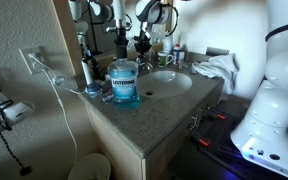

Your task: Open the tap and then close it

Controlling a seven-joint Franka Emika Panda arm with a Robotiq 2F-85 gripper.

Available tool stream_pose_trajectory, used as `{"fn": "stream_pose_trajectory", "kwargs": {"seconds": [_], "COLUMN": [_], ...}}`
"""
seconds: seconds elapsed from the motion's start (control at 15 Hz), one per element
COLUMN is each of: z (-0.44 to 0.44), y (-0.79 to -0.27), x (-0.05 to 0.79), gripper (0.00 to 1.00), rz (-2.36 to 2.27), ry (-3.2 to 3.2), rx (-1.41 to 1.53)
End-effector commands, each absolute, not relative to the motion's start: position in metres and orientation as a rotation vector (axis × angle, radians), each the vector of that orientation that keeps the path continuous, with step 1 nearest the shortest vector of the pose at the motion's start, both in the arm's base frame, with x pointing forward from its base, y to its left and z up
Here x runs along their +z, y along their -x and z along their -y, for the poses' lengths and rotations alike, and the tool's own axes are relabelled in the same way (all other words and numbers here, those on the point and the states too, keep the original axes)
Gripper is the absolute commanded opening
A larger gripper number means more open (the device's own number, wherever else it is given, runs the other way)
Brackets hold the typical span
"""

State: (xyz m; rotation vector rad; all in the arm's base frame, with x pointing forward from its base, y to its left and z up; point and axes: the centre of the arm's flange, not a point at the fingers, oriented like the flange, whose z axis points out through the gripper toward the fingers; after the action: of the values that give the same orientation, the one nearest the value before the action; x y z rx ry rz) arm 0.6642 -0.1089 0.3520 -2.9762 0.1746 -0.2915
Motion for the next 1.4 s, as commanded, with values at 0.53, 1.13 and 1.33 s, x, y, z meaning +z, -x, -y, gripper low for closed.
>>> {"fn": "stream_pose_trajectory", "kwargs": {"seconds": [0.53,1.13,1.33], "z": [0.0723,0.0735,0.0747], "y": [-0.6758,-0.6736,-0.6704], "x": [0.4167,0.4181,0.4193], "gripper": [0.05,0.05,0.05], "rz": [-0.064,-0.075,-0.084], "ry": [2.914,2.926,2.935], "rx": [-0.419,-0.399,-0.386]}}
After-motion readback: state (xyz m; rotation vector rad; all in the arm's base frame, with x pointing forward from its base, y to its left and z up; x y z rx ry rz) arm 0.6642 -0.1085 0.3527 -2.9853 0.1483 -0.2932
